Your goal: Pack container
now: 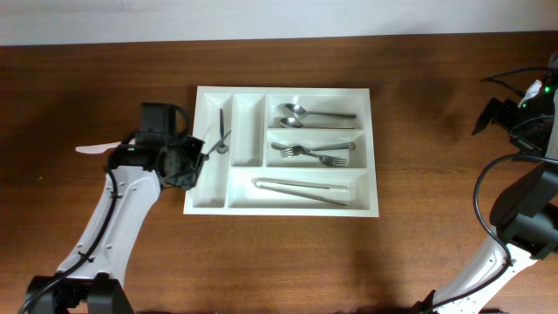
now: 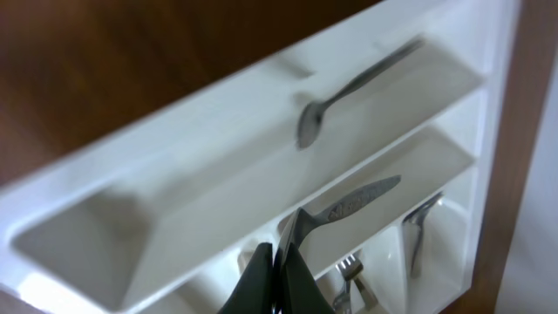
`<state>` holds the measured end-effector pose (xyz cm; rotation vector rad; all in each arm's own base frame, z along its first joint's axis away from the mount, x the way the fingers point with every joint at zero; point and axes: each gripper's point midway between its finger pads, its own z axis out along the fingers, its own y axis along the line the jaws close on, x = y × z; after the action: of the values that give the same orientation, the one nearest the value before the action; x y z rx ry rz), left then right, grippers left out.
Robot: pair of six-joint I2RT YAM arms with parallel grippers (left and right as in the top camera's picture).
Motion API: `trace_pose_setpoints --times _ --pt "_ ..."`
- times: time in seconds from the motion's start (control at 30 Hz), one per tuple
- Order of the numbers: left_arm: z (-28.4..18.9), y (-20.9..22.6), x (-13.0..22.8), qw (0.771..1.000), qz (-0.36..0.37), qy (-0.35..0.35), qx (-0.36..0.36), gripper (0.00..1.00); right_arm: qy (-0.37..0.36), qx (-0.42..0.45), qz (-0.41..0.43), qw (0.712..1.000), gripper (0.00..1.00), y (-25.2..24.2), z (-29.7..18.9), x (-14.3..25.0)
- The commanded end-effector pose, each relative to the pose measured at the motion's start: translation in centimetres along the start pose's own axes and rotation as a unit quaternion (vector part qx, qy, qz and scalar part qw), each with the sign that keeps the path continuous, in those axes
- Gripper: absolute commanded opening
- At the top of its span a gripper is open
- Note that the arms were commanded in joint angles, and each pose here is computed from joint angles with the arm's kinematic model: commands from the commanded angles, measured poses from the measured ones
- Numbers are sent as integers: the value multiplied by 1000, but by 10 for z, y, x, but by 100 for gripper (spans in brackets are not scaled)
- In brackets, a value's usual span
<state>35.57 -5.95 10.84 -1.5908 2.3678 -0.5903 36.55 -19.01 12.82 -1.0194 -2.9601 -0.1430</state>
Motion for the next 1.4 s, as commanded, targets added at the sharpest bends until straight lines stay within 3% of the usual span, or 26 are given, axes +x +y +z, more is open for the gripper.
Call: trace_pose_setpoints --times 0.0,0.37,0.43,0.6,0.67,0.7,0.77,0.83,0.97,1.1,1.23,1.37 --pt "-9 1 -5 996 -76 -42 -9 2 -19 -6 -8 1000 99 4 -13 -1" --pt "-10 17 -6 991 -114 -55 -40 3 -19 -6 -8 1000 99 4 -13 -1" --pt "-10 17 -6 991 -114 -56 -40 13 -19 -6 -8 1000 99 4 -13 -1" --pt "-10 16 -6 991 -114 -53 -39 65 -19 -6 -8 1000 99 4 -13 -1" --pt "-10 16 -6 992 -112 -54 -39 81 -19 -6 -8 1000 99 4 -13 -1" --pt "-10 14 -7 992 -106 -57 -35 84 -19 -6 -8 1000 99 4 -13 -1" --pt "-11 -5 -20 996 -36 -85 -1 100 -19 -6 -8 1000 99 4 -13 -1" --pt "-23 -41 -49 984 86 -147 55 99 -19 -6 -8 1000 99 4 -13 -1" --pt "-35 -29 -88 978 98 -183 32 99 -19 -6 -8 1000 99 4 -13 -1" --pt "-42 29 -135 983 5 -183 -34 99 -19 -6 -8 1000 99 4 -13 -1" --pt "-47 69 -143 978 -156 -128 -44 99 -19 -6 -8 1000 99 4 -13 -1" --pt "-49 63 -143 980 -179 -81 -1 99 -19 -6 -8 1000 99 4 -13 -1"
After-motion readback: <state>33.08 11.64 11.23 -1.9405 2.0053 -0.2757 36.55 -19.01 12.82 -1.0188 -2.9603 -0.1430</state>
